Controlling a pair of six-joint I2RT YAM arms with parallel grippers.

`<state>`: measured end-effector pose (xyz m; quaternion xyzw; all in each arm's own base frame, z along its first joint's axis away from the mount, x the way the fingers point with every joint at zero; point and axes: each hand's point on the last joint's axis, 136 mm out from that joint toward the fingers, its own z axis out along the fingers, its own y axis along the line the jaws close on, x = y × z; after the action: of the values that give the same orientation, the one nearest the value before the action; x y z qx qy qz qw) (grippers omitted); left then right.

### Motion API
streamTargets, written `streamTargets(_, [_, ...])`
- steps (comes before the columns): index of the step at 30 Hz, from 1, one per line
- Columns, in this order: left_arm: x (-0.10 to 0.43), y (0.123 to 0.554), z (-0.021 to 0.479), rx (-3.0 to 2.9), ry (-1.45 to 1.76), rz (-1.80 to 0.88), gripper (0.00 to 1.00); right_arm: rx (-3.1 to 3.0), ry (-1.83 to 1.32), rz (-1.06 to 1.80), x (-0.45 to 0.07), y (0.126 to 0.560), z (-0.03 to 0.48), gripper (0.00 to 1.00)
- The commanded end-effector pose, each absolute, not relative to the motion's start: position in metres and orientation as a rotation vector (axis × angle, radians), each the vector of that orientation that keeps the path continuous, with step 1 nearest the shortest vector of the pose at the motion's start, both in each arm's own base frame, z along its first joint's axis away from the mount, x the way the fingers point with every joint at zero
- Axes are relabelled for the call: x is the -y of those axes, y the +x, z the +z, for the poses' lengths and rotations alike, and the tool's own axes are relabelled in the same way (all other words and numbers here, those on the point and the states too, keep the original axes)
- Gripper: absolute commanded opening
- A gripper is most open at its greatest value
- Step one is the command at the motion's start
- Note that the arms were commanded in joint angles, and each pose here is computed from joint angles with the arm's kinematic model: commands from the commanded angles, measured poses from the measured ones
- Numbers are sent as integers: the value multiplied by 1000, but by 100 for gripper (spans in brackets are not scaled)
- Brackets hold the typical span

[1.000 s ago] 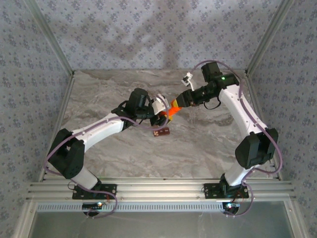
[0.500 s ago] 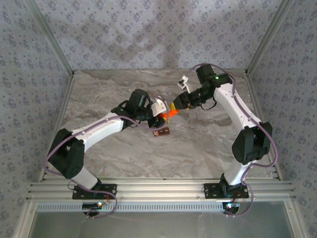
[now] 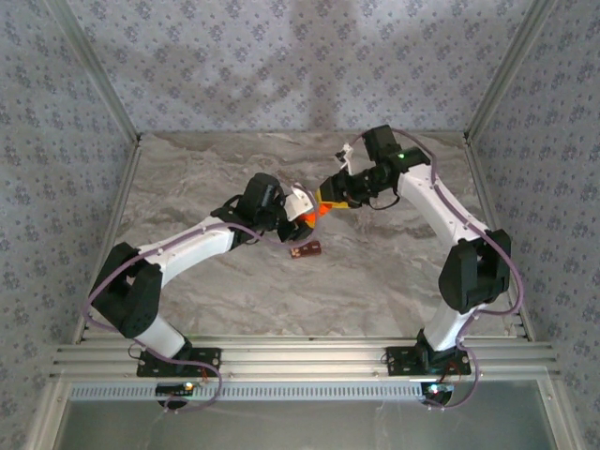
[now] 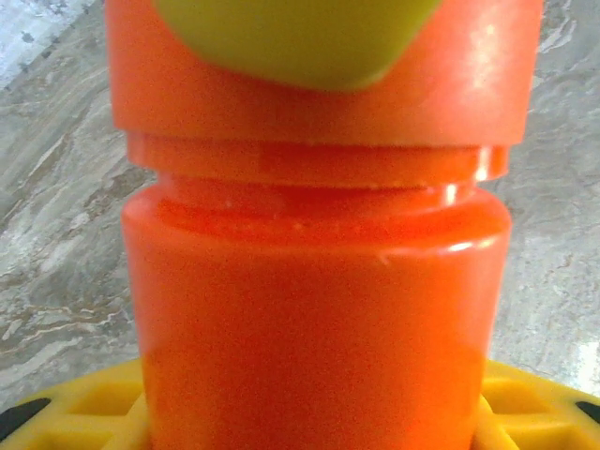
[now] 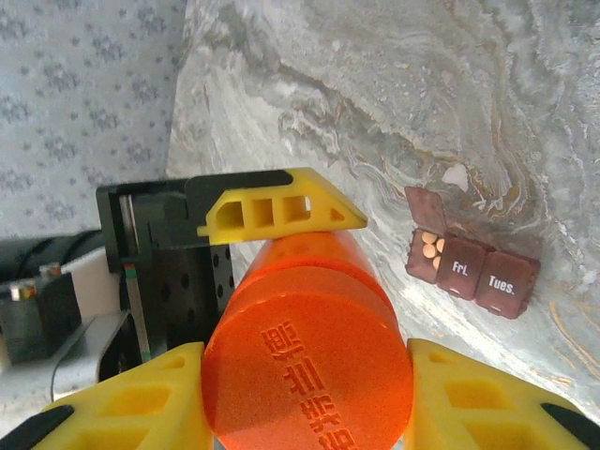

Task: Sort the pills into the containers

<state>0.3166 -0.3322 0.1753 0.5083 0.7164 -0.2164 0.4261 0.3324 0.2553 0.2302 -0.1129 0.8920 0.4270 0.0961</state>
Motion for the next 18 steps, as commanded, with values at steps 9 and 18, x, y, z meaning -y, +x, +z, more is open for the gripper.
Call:
streamTargets(9, [354,337,276,-1449,1024,-568,0,-2686,-232,1314,-273,322,246,50])
streamTargets(18, [362,346,286,-1416,946,-619,0,-2547,-161,1293,-254,344,293,59])
